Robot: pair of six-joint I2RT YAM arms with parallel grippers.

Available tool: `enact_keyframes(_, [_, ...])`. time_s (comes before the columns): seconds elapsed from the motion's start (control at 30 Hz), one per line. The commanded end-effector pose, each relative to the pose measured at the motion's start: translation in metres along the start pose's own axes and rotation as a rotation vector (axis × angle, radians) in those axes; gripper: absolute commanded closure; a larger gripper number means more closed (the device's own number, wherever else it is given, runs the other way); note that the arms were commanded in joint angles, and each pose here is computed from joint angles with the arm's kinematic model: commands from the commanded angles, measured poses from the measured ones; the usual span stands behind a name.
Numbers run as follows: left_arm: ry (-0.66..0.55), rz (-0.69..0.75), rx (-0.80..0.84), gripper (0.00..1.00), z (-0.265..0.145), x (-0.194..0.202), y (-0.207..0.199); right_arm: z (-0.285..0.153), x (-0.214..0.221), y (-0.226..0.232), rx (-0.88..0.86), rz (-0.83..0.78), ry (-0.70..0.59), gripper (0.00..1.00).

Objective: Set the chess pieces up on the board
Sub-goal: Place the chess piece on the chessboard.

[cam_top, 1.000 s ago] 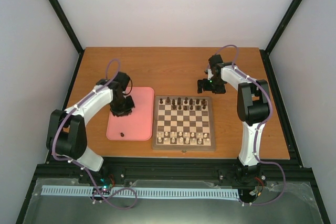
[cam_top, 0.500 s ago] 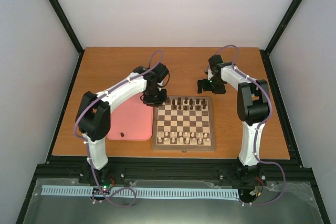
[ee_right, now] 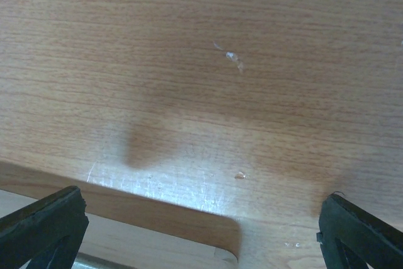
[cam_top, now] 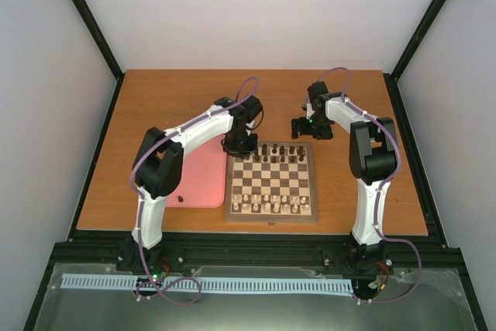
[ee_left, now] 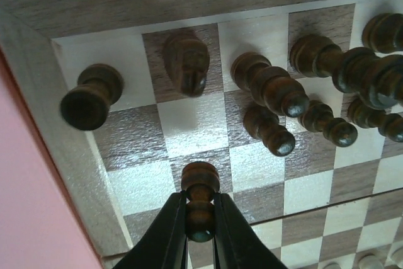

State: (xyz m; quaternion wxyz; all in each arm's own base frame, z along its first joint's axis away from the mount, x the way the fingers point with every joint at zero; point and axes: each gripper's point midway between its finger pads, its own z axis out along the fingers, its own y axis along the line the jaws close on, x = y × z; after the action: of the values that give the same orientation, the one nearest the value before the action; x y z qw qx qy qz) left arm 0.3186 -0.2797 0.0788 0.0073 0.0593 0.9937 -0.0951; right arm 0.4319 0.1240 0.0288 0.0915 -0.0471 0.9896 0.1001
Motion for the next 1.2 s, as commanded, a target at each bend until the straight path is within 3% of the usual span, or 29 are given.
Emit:
enact_keyframes(0.0, [-0.014,0.048,0.002,0.93,-0.002,-0.007,-0.011,0.002,-0.005,-0.002,0.009,-0.005,-0.003,0.00])
enact_keyframes(0.5, [-0.015,0.058,-0.030,0.92,0.015,-0.016,-0.008,0.004,-0.004,-0.004,0.010,-0.002,0.001,0.00])
enact_keyframes(1.17, [-0.016,0.058,-0.047,0.82,0.024,-0.017,-0.004,0.003,-0.003,-0.005,0.010,-0.002,0.002,0.00])
